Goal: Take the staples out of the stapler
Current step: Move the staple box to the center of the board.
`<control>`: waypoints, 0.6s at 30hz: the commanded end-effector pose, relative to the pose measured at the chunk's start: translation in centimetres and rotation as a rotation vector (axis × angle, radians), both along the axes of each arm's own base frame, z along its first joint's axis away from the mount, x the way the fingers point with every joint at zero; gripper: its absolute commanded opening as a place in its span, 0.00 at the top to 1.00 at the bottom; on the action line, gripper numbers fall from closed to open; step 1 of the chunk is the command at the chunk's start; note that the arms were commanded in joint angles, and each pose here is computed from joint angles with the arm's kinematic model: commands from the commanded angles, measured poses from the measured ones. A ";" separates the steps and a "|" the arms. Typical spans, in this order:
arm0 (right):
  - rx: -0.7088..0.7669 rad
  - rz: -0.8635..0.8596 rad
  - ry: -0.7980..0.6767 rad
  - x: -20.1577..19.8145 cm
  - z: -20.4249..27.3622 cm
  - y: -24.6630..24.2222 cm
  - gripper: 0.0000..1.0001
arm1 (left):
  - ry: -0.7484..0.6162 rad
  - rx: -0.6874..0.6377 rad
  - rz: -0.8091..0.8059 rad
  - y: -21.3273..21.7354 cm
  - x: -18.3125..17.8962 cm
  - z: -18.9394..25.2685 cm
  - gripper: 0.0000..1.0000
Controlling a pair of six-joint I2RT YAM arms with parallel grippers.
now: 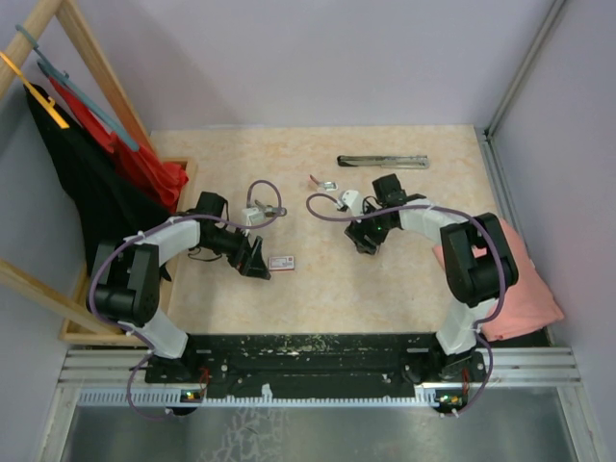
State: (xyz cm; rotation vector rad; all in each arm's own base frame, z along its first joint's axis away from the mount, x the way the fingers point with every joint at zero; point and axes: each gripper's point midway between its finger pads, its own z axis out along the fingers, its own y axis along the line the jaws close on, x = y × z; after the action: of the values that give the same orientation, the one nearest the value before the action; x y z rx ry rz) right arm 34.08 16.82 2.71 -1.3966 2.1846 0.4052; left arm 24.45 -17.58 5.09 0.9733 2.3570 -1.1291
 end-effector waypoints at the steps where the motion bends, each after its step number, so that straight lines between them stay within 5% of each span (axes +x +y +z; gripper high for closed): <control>1: 0.002 0.030 -0.044 1.4 0.6 0.6 0.33 | -0.020 -0.037 -0.007 -0.4 0.3 0.8 0.00; 18: 0.013 0.181 -0.019 -1.2 0.2 1.9 0.55 | -0.017 -0.039 -0.002 -0.5 1.0 1.0 0.00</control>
State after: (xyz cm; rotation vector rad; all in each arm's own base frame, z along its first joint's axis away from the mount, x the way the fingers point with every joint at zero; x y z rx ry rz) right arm 33.55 17.23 2.12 -1.5308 2.1146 0.4174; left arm 24.46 -17.64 5.17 0.9689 2.3570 -1.1351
